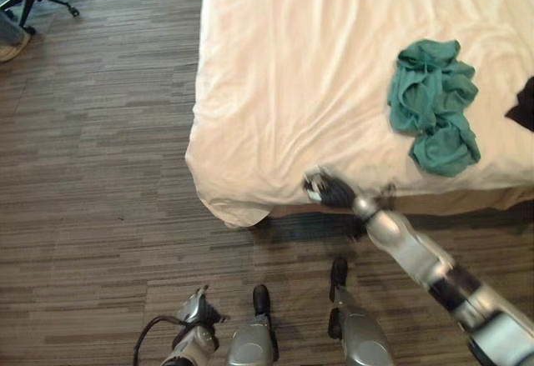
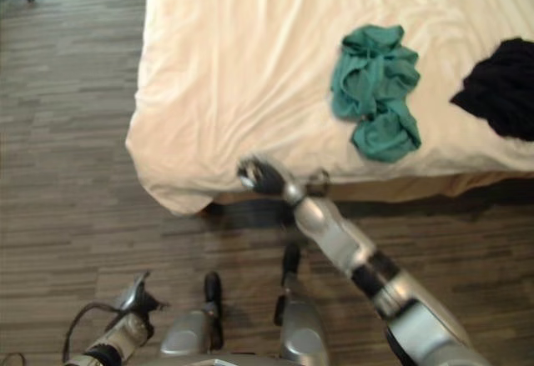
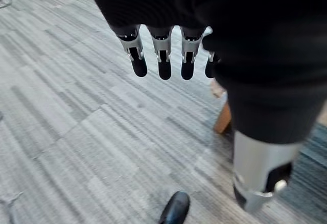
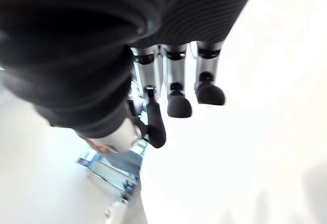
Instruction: Tidy up the quilt and then pick up the clothes from the bed and put them into the laundry hamper.
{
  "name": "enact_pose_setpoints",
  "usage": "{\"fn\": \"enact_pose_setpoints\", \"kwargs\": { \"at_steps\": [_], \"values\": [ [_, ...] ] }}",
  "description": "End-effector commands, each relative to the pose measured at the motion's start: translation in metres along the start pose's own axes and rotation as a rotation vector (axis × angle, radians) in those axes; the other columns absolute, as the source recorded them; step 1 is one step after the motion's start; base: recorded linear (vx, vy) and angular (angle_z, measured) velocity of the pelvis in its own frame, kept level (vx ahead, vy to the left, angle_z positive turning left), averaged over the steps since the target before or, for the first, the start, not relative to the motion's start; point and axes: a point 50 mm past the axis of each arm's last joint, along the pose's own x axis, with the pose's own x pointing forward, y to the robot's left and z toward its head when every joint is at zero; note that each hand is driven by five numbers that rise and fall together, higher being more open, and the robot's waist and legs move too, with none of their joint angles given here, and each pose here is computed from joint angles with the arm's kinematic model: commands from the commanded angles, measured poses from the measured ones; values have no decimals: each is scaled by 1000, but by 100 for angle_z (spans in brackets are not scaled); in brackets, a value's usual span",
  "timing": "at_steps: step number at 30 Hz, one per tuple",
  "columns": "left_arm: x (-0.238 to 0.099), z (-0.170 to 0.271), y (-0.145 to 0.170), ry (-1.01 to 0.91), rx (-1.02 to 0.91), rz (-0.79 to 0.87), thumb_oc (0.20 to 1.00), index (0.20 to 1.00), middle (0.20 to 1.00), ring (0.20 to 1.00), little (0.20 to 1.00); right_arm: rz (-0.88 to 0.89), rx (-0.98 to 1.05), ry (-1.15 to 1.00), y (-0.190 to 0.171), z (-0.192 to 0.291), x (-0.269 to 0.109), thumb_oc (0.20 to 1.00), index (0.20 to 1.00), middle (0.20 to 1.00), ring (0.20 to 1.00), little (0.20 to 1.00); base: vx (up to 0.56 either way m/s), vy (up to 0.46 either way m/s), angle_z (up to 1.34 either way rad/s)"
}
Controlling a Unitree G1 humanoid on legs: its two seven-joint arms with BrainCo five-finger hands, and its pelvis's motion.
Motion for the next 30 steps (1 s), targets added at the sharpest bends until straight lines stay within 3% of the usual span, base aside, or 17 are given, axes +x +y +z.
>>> {"fn": "enact_pose_setpoints", "kwargs": {
  "at_steps": [1,4,5,8,9,10,12,17,18,20,21,25,30],
  "values": [
    [6,11,8,-39,38,35,1000,1000,1000,1000,1000,-120,-117,150,-18,-29,8,200,200,200,200,200,-80,-13,2],
    [6,13,6,-54,66,21,1000,1000,1000,1000,1000,-109,-119,287,-8,-57,-1,200,200,200,200,200,-10,10,7],
    [5,10,2,-51,100,-5,1000,1000,1000,1000,1000,-75,-134,459,2,-91,-20,200,200,200,200,200,26,70,4],
    [1,-8,-7,12,161,-64,1000,1000,1000,1000,1000,39,-143,829,36,-154,-98,200,200,200,200,200,92,126,4],
    [-2,-21,-12,66,169,-93,1000,1000,1000,1000,1000,99,-80,1099,63,-180,-175,200,200,200,200,200,111,128,1],
    [-2,-21,-12,66,169,-93,1000,1000,1000,1000,1000,99,-80,1099,63,-180,-175,200,200,200,200,200,127,141,0],
    [-4,-29,-14,106,171,-112,1000,1000,1000,1000,1000,111,29,1353,86,-187,-250,200,200,200,200,200,72,95,15],
    [-4,-29,-14,106,171,-112,1000,1000,1000,1000,1000,111,29,1353,86,-187,-250,200,200,200,200,200,24,35,-19],
    [0,-34,-3,121,244,-118,1000,1000,1000,1000,1000,142,163,1726,116,-169,-362,200,200,200,200,200,82,131,9],
    [0,-35,-3,121,245,-118,1000,1000,1000,1000,1000,142,164,1727,116,-168,-363,200,200,200,200,200,25,72,0],
    [5,-31,10,112,253,-92,1000,1000,1000,1000,1000,163,201,1817,125,-158,-388,1000,1000,1000,1000,1000,-17,28,-49],
    [-1,-51,5,191,252,-130,1000,1000,1000,1000,1000,130,360,1857,149,-143,-394,1000,1000,1000,1000,1000,70,-108,-251],
    [7,-17,5,82,204,-100,1000,1000,1000,1000,1000,232,270,1760,147,-151,-375,1000,1000,1000,1000,1000,154,-192,-289]
  ]
}}
